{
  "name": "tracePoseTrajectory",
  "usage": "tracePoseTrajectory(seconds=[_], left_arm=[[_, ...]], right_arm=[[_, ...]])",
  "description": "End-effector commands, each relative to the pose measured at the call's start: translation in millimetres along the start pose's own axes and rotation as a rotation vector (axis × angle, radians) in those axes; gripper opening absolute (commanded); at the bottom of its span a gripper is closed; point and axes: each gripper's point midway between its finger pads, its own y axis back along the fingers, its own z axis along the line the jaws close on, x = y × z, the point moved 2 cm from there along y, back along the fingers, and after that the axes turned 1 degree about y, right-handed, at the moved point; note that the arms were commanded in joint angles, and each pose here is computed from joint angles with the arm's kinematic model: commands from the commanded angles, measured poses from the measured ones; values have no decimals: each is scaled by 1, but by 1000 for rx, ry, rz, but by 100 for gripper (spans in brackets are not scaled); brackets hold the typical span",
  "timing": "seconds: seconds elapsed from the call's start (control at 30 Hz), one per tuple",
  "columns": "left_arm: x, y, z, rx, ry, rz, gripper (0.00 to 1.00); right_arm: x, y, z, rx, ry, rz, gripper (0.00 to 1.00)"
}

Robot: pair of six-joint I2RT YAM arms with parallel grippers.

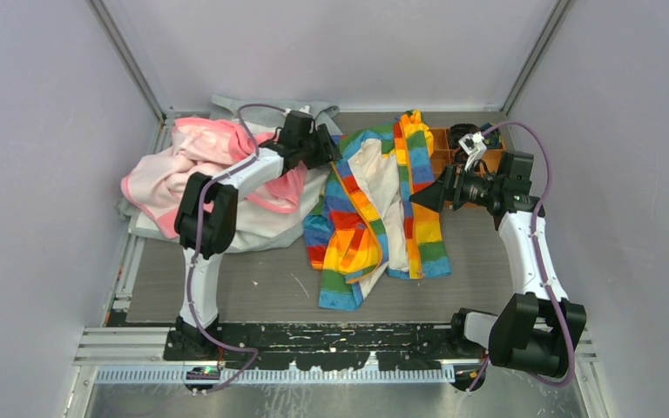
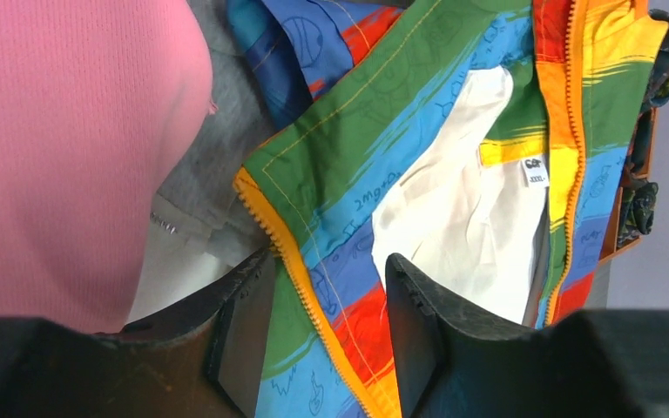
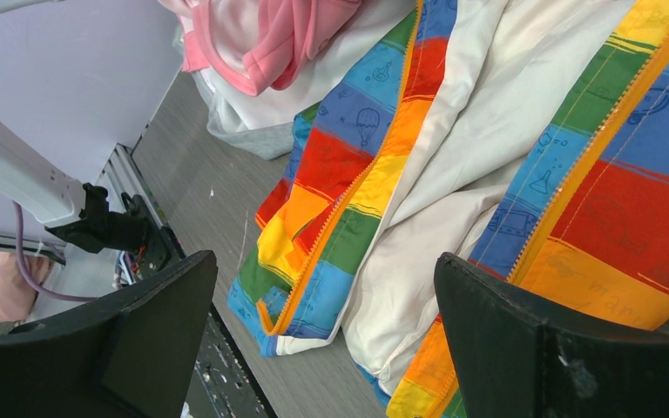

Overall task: Zip up the jacket
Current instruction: Flatten out the jacket at the center of the board.

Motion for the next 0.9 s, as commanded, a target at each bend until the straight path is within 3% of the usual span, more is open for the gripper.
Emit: tracePoseTrajectory(seconds=[0.0, 0.37, 0.5, 0.63, 0.77, 0.87], left_arm=[[-6, -9, -2, -2, 1, 4, 50], [-8, -20, 3, -5, 4, 16, 50], [-10, -28, -1, 22, 29, 26, 44], [-10, -35, -2, 39, 45, 37, 32], [-14, -31, -3, 53, 48, 39, 2], [-27, -13, -7, 54, 9, -9, 0]], right_arm=[[-13, 2, 4, -13, 44, -25, 100], [-12, 1, 3, -14, 39, -22, 100], [-12, 1, 2, -11, 40, -20, 100], [-12, 1, 1, -7, 44, -19, 100], [-11, 1, 1, -5, 46, -16, 100], [-11, 2, 1, -5, 45, -14, 100]])
